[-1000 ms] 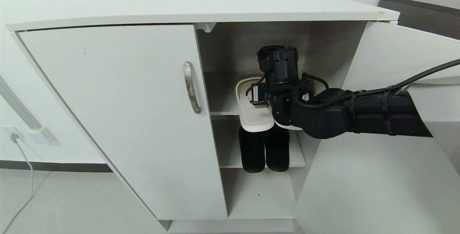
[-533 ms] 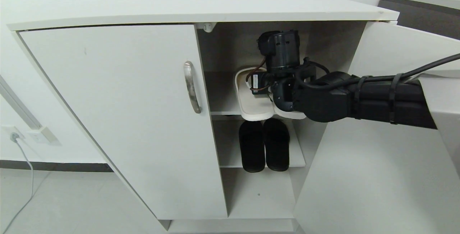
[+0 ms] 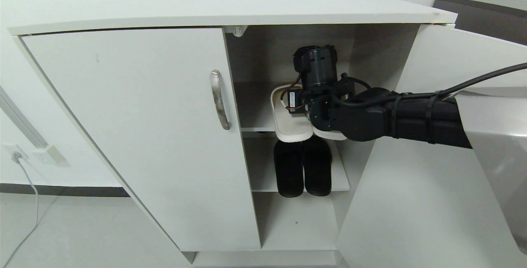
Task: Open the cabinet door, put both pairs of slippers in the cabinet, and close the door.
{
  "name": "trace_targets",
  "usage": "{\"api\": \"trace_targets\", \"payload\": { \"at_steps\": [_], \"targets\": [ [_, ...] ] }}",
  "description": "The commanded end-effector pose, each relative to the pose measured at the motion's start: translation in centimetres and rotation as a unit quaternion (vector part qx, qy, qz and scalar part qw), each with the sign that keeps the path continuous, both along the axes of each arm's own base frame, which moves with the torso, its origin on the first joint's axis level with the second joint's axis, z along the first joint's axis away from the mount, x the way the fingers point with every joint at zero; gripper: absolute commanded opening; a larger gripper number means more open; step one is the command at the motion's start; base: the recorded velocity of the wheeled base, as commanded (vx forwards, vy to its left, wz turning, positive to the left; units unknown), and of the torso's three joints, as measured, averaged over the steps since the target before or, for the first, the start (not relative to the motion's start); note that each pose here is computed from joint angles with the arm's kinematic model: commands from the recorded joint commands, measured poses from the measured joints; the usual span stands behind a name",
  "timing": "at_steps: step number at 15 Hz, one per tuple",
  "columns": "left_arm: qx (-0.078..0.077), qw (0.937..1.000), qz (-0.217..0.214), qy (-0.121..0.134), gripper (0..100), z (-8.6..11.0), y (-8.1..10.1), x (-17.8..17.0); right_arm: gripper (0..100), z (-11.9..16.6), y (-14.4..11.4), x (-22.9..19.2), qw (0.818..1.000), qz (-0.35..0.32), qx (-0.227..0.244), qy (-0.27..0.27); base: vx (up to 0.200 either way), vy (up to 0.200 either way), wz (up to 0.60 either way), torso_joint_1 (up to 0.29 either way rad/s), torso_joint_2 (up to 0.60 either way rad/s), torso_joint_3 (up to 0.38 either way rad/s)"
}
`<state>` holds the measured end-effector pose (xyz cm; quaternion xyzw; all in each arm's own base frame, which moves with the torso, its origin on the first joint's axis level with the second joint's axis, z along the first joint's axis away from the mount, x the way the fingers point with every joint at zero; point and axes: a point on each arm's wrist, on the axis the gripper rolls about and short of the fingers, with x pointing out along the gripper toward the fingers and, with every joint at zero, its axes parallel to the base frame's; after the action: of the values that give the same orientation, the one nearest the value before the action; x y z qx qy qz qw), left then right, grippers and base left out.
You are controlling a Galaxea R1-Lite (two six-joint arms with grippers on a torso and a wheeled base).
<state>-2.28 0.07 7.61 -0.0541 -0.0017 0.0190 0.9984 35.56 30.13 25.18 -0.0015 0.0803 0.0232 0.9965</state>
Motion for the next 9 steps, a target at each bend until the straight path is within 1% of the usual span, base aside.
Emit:
{"api": "trace_targets", "payload": {
  "at_steps": [1, 2, 5, 8, 9],
  "targets": [
    [0.0, 1.0, 0.0, 0.0, 0, 0.0, 0.0, 0.0, 0, -0.1, 0.0, 0.1, 1.0, -0.002, 0.003, 0.001, 0.0, 0.0, 0.0, 0.0, 0.0, 0.0],
    [0.0, 1.0, 0.0, 0.0, 0, 0.0, 0.0, 0.0, 100, -0.1, 0.0, 0.1, 1.0, -0.002, 0.006, 0.001, 0.0, 0.0, 0.0, 0.0, 0.0, 0.0],
    [0.0, 1.0, 0.0, 0.0, 0, 0.0, 0.0, 0.0, 100, 0.1, -0.2, -0.1, 1.0, -0.004, 0.01, 0.004, 0.0, 0.0, 0.0, 0.0, 0.0, 0.0],
    [0.0, 1.0, 0.0, 0.0, 0, 0.0, 0.0, 0.0, 100, 1.6, -0.5, -1.3, 1.0, 0.002, 0.019, -0.001, 0.0, 0.0, 0.0, 0.0, 0.0, 0.0],
    [0.0, 1.0, 0.0, 0.0, 0, 0.0, 0.0, 0.0, 100, 1.6, -0.6, -1.7, 1.0, 0.004, 0.016, 0.002, 0.0, 0.0, 0.0, 0.0, 0.0, 0.0]
  ]
}}
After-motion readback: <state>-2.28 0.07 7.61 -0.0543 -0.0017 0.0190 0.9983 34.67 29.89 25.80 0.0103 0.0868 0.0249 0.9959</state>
